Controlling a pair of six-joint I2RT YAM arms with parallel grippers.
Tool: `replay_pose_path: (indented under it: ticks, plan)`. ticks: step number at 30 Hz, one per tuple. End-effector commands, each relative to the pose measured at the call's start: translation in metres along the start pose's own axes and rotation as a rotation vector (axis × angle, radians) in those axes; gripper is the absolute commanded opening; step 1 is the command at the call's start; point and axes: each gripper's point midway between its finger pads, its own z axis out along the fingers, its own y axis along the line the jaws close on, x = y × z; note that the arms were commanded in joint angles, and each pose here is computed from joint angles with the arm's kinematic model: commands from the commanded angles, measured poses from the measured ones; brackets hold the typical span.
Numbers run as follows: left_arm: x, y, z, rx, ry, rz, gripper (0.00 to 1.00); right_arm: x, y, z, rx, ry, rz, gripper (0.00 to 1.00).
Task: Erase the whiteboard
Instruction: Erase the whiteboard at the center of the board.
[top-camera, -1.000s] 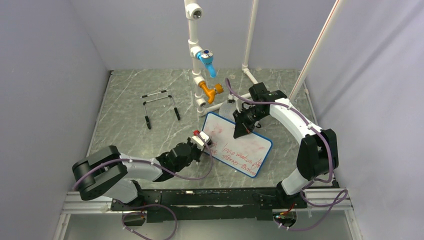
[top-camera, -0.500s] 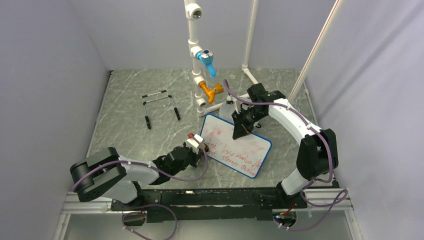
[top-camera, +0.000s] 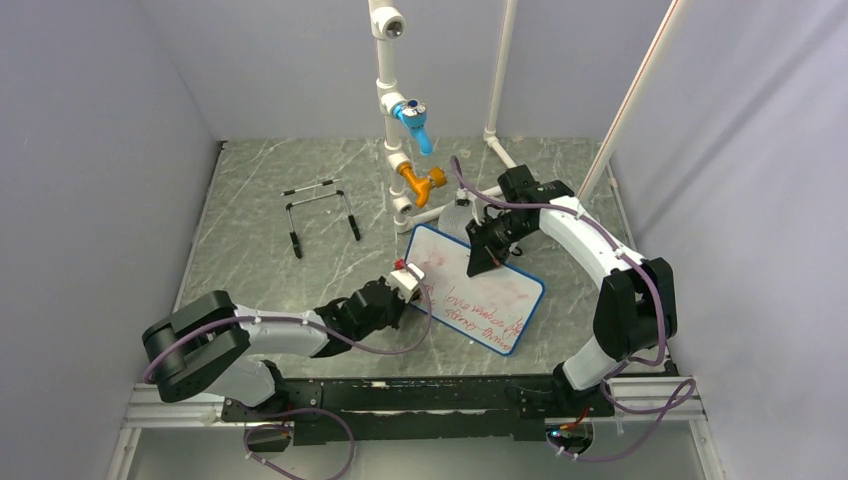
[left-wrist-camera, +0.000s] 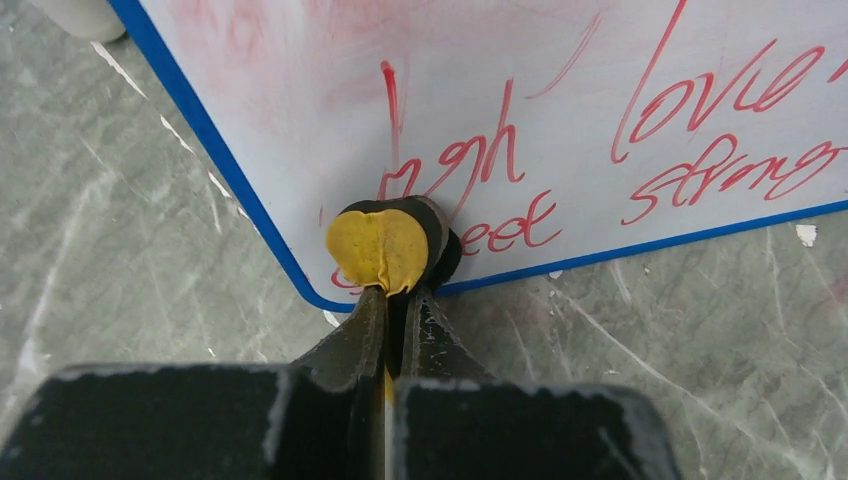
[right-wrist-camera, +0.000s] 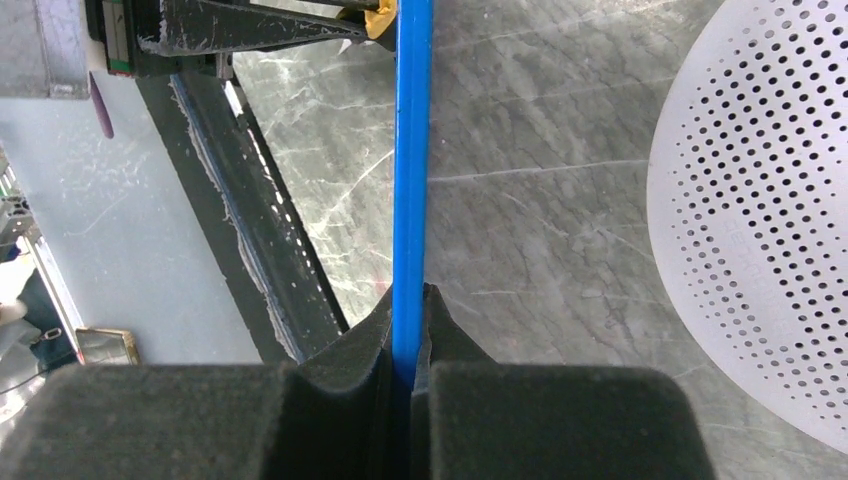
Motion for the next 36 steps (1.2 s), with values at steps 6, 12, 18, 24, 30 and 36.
replay_pose_path:
  ticks: [6, 12, 18, 24, 30, 36]
  plan:
    - [-0.101, 0.02, 0.011, -0.146, -0.135, 0.131, 0.0, -0.018, 0.018, 0.001, -0.075, -0.072, -0.167, 0.0]
    - [-0.129, 0.015, 0.006, -0.157, -0.166, 0.157, 0.0, -0.018, 0.018, 0.001, -0.073, -0.07, -0.166, 0.0]
    - [-0.094, -0.003, 0.011, -0.1, -0.104, 0.161, 0.0, -0.018, 0.018, 0.001, -0.07, -0.07, -0.168, 0.0]
    - [-0.036, -0.02, 0.009, -0.073, 0.005, 0.162, 0.0, -0.017, 0.018, 0.001, -0.073, -0.069, -0.167, 0.0]
    - [0.011, -0.027, 0.004, -0.075, 0.086, 0.126, 0.0, -0.017, 0.018, 0.002, -0.075, -0.068, -0.165, 0.0]
    - [0.031, -0.022, 0.001, -0.101, 0.12, 0.106, 0.0, -0.017, 0.018, 0.002, -0.076, -0.067, -0.165, 0.0]
